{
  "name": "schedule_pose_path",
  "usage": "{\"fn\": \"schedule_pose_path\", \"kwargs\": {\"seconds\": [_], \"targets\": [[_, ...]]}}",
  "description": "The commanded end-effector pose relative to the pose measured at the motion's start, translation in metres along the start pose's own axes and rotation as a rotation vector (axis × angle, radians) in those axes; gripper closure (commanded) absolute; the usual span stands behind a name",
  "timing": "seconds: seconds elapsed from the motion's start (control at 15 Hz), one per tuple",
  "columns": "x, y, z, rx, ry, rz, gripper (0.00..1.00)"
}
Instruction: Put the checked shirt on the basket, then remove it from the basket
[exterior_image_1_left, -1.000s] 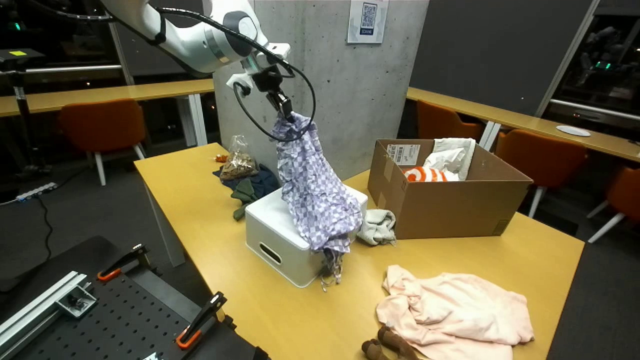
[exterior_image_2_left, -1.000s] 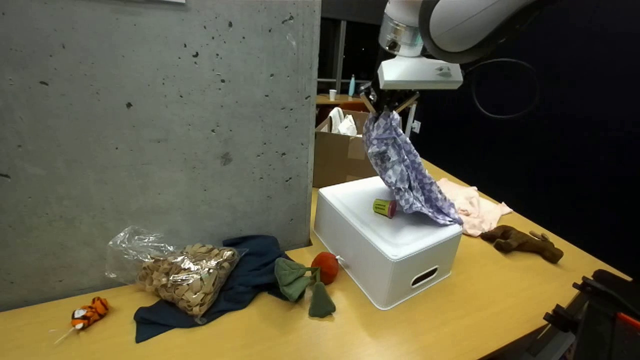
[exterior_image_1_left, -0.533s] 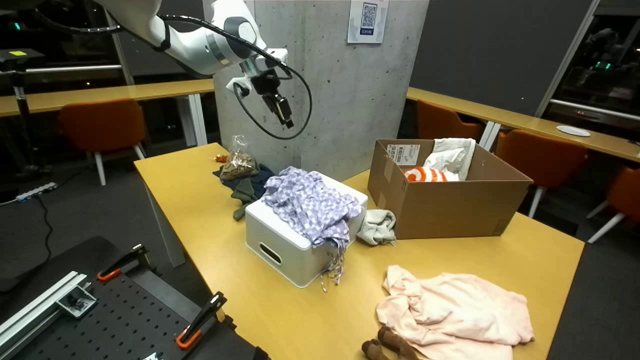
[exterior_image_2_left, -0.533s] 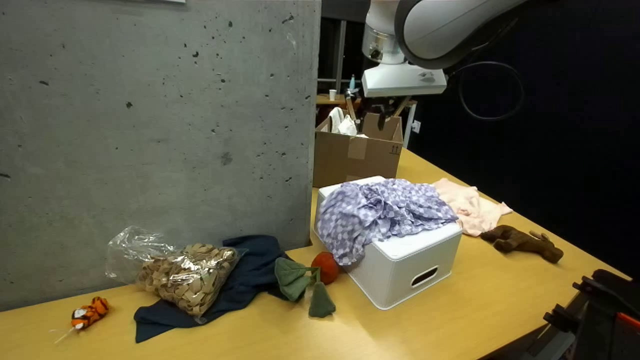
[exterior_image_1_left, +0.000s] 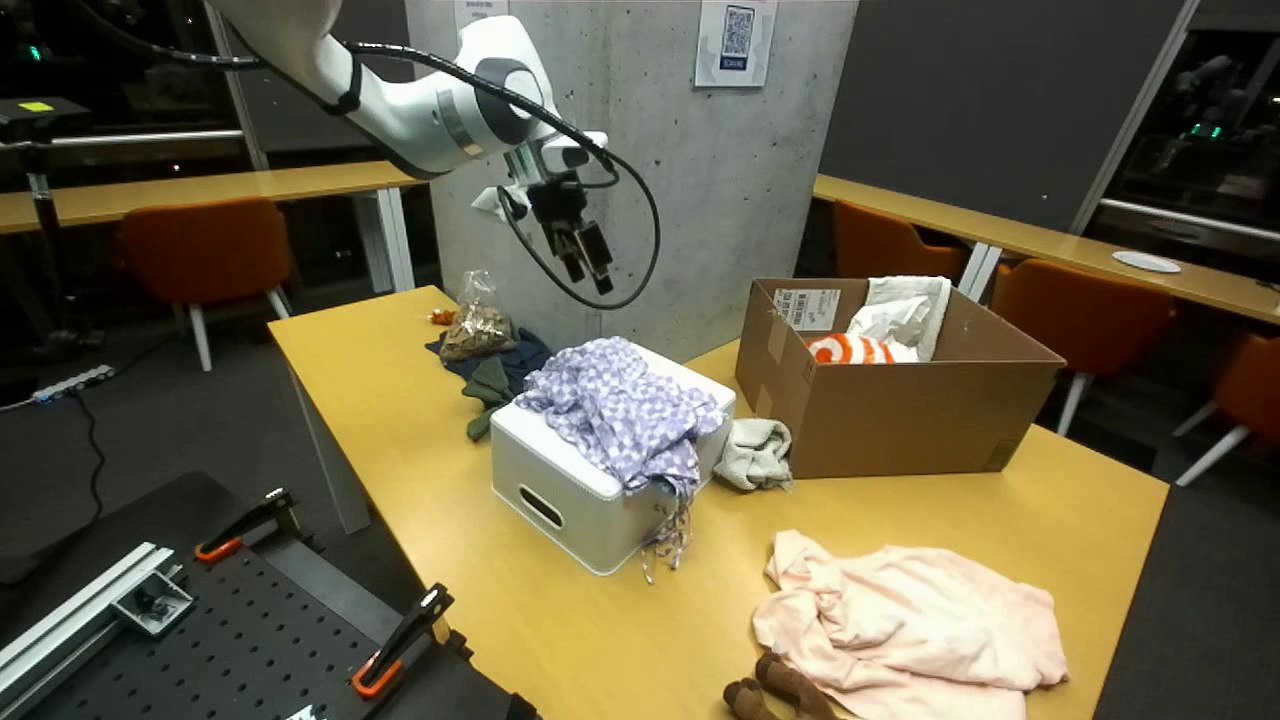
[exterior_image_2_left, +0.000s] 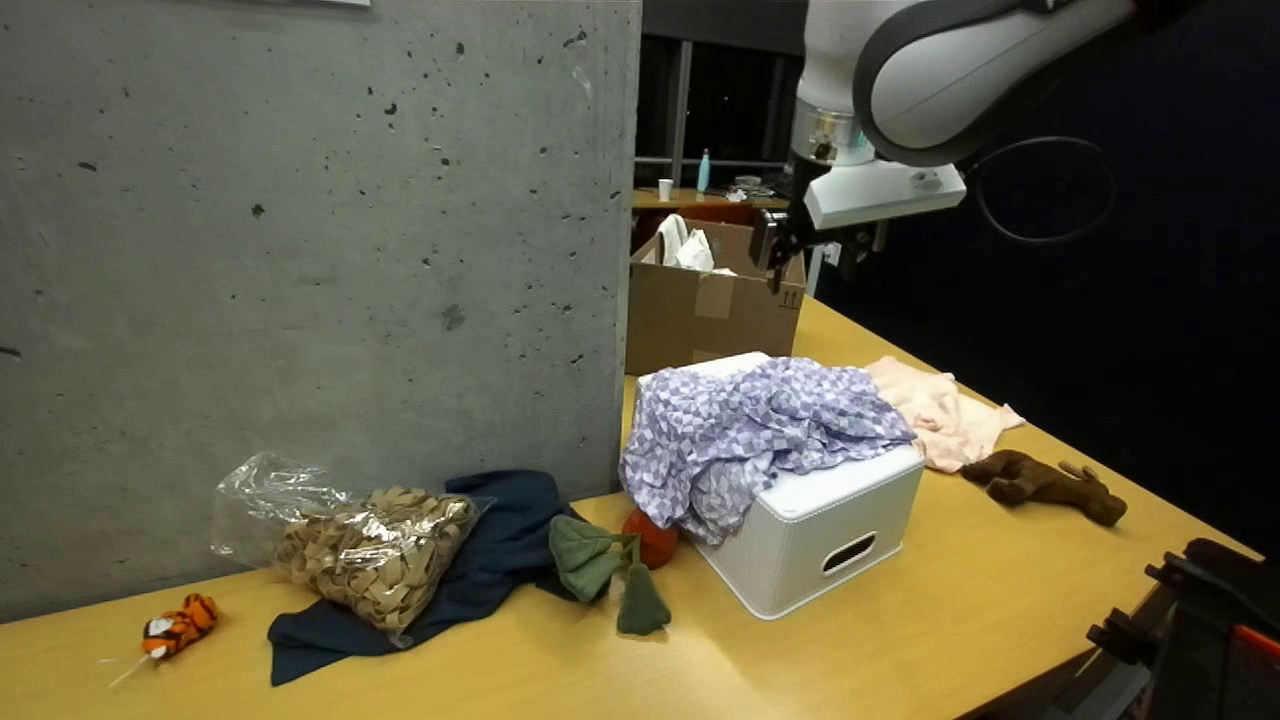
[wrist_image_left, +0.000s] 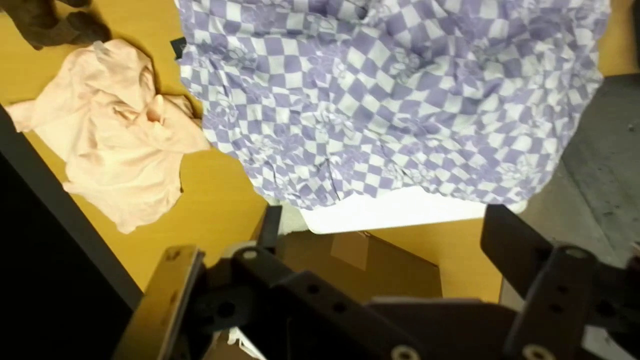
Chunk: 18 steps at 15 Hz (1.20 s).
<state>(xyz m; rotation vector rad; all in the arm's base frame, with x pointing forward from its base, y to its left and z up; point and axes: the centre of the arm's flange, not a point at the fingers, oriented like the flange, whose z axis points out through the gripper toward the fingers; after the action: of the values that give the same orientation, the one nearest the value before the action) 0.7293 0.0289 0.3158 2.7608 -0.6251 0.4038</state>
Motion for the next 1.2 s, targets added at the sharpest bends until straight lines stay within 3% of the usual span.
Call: {"fn": "schedule_pose_path", "kwargs": {"seconds": [0.0, 0.47, 1.13], "targets": [[-0.014, 0.026, 0.036, 0.018, -0.069, -0.055, 0.0], [-0.012, 0.017, 0.074, 0.101, -0.041, -0.245, 0.0], [0.001, 0.003, 0.149, 0.16, -0.032, -0.343, 0.0]]}}
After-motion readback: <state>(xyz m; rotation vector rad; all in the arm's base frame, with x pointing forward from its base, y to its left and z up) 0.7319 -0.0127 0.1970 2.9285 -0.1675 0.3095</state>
